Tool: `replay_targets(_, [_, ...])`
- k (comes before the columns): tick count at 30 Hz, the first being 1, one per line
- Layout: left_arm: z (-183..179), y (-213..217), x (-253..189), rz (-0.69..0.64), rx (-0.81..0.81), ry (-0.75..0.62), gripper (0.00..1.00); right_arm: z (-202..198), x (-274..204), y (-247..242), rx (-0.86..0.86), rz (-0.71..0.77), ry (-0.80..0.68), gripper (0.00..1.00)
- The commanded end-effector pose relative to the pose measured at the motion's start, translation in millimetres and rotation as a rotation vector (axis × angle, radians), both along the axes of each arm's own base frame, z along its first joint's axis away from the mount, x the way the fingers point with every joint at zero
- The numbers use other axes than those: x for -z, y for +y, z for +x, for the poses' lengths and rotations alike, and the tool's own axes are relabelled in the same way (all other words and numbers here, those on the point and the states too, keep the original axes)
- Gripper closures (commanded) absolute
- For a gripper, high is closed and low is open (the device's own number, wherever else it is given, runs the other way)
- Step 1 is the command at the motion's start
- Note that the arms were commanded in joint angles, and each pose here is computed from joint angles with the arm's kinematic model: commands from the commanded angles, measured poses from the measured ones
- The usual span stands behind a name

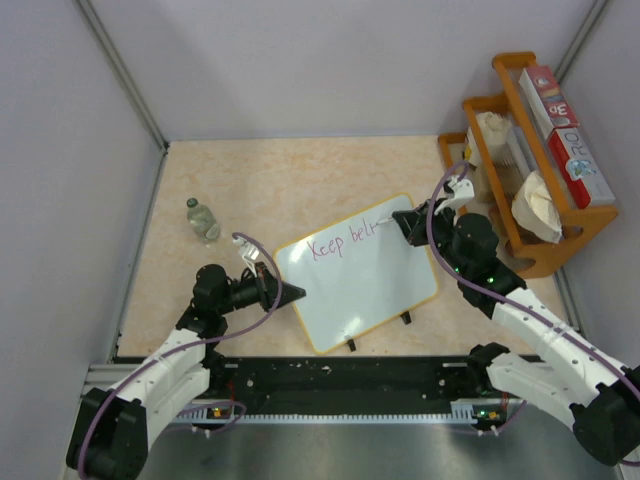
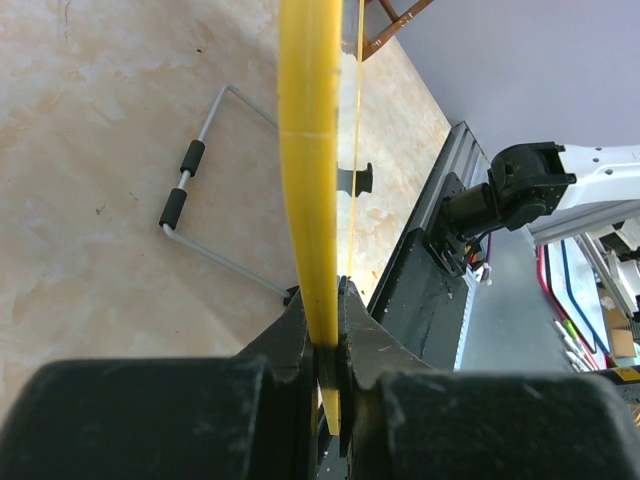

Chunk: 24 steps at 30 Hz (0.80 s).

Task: Write a sentence on the whiteboard

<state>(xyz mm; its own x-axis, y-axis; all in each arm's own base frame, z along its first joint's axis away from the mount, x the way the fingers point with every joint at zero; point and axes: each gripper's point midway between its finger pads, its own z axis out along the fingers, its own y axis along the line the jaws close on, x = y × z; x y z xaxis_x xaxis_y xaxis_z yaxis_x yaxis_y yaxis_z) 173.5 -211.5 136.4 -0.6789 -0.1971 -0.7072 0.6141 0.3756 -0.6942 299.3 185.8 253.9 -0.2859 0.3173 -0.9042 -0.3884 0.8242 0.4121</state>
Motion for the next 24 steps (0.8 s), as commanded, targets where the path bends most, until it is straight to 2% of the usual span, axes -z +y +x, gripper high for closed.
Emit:
replay_targets(1, [-14,3,30,0.084,0.060,-0.028,1.00,7,-33,3,-0.005,0.049,-0.068,1.00])
replay_targets(24, [-15,3,30,0.083,0.063,-0.028,1.00,-4,-21,4,-0.041,0.036,-0.041,1.00])
